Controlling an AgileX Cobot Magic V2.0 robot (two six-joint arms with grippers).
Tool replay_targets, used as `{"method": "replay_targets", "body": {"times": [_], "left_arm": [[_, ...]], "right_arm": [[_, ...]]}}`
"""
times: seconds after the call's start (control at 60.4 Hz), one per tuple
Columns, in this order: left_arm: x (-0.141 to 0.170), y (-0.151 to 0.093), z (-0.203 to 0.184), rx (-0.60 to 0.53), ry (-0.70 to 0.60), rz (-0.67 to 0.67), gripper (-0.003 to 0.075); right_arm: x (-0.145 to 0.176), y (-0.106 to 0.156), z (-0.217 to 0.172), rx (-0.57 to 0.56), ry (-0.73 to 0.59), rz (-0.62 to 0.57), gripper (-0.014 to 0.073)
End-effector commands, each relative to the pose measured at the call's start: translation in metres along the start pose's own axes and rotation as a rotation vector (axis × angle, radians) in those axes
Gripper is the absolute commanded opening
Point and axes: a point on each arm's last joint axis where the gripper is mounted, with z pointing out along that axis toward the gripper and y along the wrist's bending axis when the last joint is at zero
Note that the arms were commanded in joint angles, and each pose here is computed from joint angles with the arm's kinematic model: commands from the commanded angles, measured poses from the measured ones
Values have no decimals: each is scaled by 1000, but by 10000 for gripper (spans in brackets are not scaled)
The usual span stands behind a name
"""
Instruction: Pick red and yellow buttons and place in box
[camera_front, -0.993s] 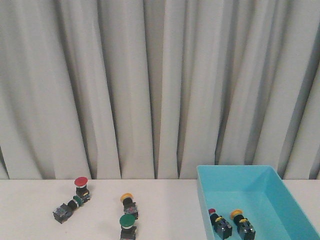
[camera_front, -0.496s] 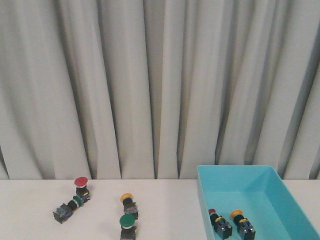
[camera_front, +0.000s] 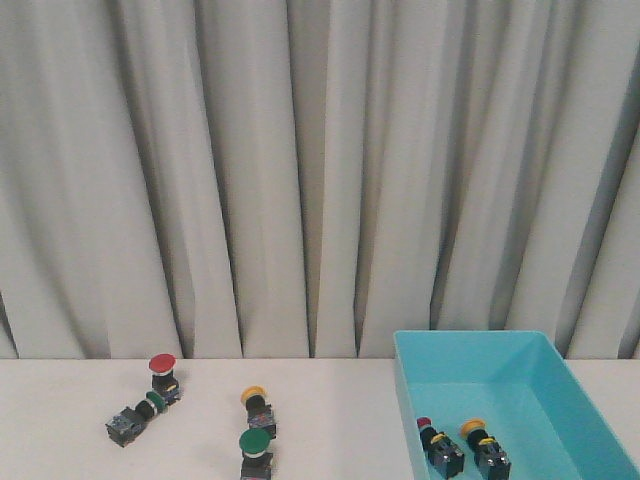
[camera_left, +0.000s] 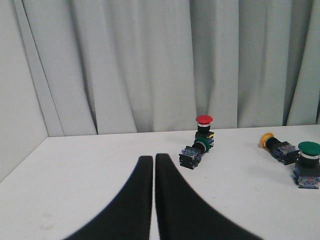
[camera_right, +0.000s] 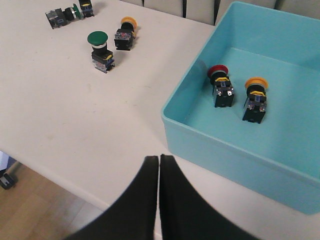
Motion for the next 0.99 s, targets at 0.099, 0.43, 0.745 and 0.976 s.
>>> {"method": "replay_targets", "body": {"times": [0.099,0.43,0.745,0.976], "left_arm": [[-6,0,-1,-5,-79,-13,-6],[-6,0,-1,-5,-79,-13,-6],[-6,0,-1,-5,-79,-13,-6],[-6,0,-1,-5,-79,-13,-6]], "right_arm": [[-8,-2,-5,30,-67,2,-7],[72,-2,-15,269,-352,154,-7],[122,-3,-10,349,-469,257,-7],[120,-5,-16,384,-538,241,-7]]}}
